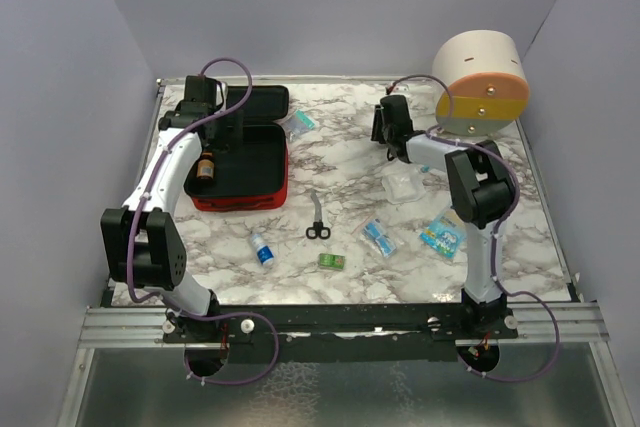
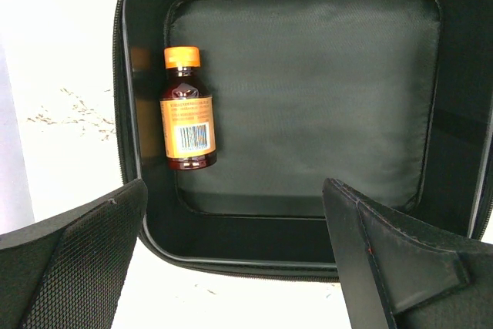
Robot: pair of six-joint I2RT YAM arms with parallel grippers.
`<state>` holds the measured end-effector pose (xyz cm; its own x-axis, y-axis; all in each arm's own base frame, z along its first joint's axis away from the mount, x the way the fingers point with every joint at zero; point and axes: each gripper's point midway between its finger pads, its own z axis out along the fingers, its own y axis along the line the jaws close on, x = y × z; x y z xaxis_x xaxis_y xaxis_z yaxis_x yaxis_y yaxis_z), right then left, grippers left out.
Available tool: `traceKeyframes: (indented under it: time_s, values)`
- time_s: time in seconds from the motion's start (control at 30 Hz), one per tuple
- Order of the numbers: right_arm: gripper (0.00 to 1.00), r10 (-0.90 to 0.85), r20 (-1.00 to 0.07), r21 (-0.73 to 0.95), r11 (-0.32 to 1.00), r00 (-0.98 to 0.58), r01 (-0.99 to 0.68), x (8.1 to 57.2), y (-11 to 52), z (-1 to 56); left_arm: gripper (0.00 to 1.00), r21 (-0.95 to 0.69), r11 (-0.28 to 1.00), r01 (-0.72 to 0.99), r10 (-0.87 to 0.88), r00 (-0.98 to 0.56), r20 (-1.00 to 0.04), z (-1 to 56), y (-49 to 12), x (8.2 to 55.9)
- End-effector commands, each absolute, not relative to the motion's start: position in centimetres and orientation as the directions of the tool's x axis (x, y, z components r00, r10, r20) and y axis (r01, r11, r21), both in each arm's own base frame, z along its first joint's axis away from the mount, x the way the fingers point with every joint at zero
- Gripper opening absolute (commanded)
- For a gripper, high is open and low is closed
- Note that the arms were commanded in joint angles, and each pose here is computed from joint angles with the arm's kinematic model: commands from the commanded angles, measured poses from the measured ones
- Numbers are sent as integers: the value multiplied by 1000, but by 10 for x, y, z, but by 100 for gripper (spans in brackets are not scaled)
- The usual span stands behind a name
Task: Organize the medicine kit
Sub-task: Pick up the pill bottle at the center of the board, then place the pill bottle in the medicine box.
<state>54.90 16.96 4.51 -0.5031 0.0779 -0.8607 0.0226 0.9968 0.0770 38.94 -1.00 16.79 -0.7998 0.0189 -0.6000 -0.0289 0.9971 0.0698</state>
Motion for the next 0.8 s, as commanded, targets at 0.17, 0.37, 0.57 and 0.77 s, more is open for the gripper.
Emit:
traceKeyframes:
  time_s: [0.17, 0.37, 0.57, 0.77]
  values:
    - [1, 81, -827, 217, 959, -557, -183, 512, 231, 159, 99, 76, 995, -62, -1, -780, -626, 182, -5, 378]
    - [1, 59, -773, 343, 877, -632, -338, 476, 321, 200, 99, 96, 992, -88, -8, -776, -631, 187, 1, 378]
    - [1, 39, -720, 456, 778, -692, -431, 443, 407, 201, 99, 114, 985, -131, -23, -749, -662, 204, 8, 386]
    - [1, -8, -685, 501, 722, -729, -478, 424, 462, 185, 99, 137, 959, -250, -76, -688, -721, 232, 37, 381]
